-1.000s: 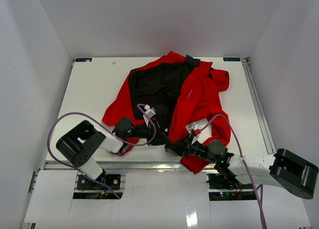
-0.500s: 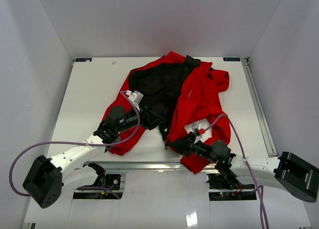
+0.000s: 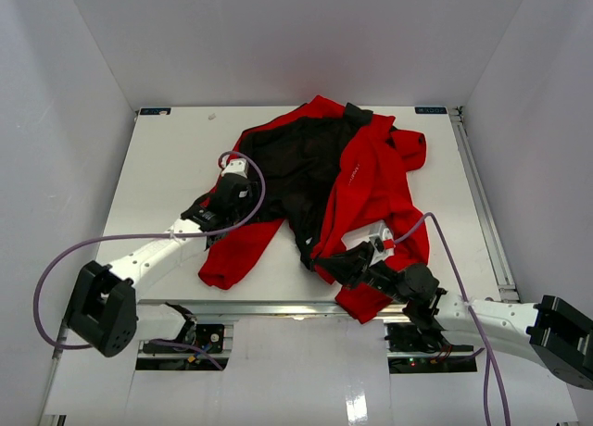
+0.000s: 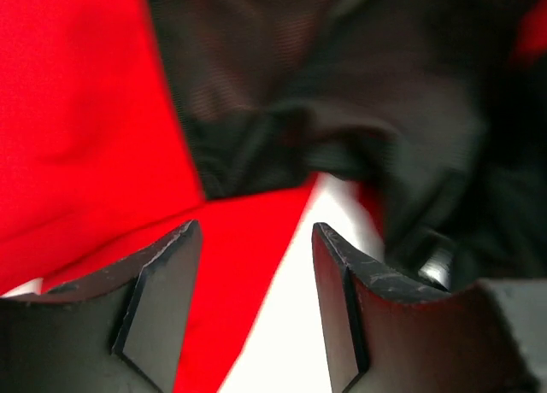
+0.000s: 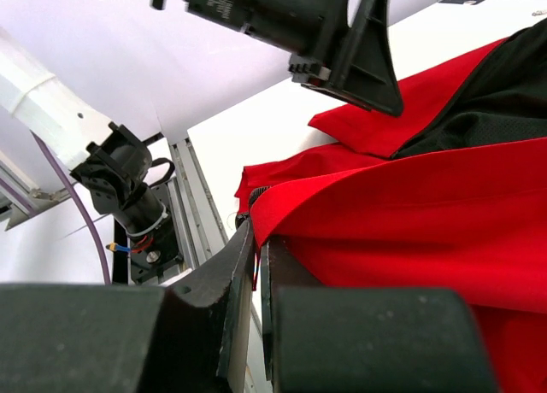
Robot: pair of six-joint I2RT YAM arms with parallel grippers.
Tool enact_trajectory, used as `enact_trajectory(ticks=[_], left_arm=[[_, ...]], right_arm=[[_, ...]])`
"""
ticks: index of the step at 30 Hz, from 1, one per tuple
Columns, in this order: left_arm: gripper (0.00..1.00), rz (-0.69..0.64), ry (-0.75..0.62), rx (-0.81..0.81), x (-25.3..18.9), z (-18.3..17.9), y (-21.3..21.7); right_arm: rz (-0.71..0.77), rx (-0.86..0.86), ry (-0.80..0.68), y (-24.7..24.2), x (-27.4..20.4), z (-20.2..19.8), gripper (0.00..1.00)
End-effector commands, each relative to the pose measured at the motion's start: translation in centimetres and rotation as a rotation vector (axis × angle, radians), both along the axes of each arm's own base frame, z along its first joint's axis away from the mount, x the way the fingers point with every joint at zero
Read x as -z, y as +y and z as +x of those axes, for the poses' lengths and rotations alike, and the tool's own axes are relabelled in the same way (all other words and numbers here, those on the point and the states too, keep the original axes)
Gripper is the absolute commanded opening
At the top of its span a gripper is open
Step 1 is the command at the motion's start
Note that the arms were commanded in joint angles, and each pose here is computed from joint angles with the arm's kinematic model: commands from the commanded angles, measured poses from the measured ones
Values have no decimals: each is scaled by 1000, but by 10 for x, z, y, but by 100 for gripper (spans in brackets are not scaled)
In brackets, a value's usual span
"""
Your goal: Zip up the jacket
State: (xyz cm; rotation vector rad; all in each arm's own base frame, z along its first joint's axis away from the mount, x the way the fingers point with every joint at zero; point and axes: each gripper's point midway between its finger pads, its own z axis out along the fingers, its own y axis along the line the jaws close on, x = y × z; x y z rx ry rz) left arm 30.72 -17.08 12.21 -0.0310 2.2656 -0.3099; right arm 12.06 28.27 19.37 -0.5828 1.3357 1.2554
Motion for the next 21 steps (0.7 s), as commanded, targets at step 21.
enact_trajectory(ticks=[21], left_arm=[[56, 21, 319, -93, 81, 19, 35]], right_arm=[[-103, 13, 78, -33, 75, -16, 8]])
